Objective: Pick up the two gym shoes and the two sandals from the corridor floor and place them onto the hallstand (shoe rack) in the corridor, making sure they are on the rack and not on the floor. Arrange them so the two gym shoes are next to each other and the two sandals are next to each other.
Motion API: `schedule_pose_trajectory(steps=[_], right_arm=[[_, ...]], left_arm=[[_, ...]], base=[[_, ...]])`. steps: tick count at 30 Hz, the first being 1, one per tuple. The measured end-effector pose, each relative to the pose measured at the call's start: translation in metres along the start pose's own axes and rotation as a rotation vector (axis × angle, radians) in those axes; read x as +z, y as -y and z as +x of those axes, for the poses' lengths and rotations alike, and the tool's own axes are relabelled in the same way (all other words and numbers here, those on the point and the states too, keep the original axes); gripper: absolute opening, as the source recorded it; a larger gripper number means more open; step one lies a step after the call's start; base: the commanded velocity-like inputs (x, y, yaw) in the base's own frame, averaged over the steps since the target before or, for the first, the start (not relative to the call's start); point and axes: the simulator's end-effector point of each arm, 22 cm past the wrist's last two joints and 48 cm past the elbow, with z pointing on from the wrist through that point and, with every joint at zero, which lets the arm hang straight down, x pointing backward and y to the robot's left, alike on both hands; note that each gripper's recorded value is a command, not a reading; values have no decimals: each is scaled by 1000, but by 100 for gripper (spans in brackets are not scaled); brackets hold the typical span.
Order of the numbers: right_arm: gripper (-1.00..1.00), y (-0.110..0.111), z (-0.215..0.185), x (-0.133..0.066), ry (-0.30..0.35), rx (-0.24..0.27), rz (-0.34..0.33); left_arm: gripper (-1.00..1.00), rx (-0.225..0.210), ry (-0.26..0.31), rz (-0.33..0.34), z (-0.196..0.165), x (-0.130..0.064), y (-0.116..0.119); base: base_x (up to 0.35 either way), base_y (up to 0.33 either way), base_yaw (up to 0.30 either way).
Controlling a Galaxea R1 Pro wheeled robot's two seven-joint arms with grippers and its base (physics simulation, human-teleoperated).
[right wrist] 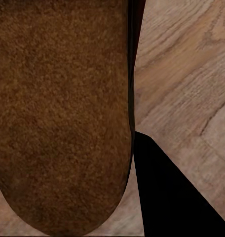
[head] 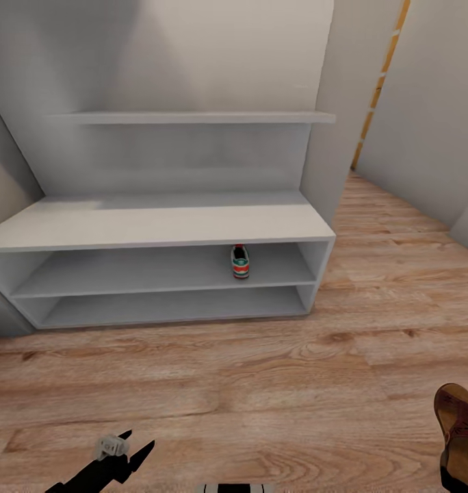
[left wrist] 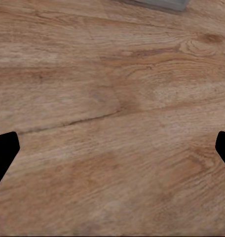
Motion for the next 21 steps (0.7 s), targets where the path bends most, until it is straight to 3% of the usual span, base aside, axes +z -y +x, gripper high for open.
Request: schedule_pose_trajectory(steps=[11,21], right_arm=[[-100,0,1,0,-2,1,0],[-100,0,1,0,-2,1,0]], left_arm=[[100,-2,0,-1,0,0,0],[100,-2,1,-1,0,0,0]], base=[[-136,291,0],[-4,302,0]])
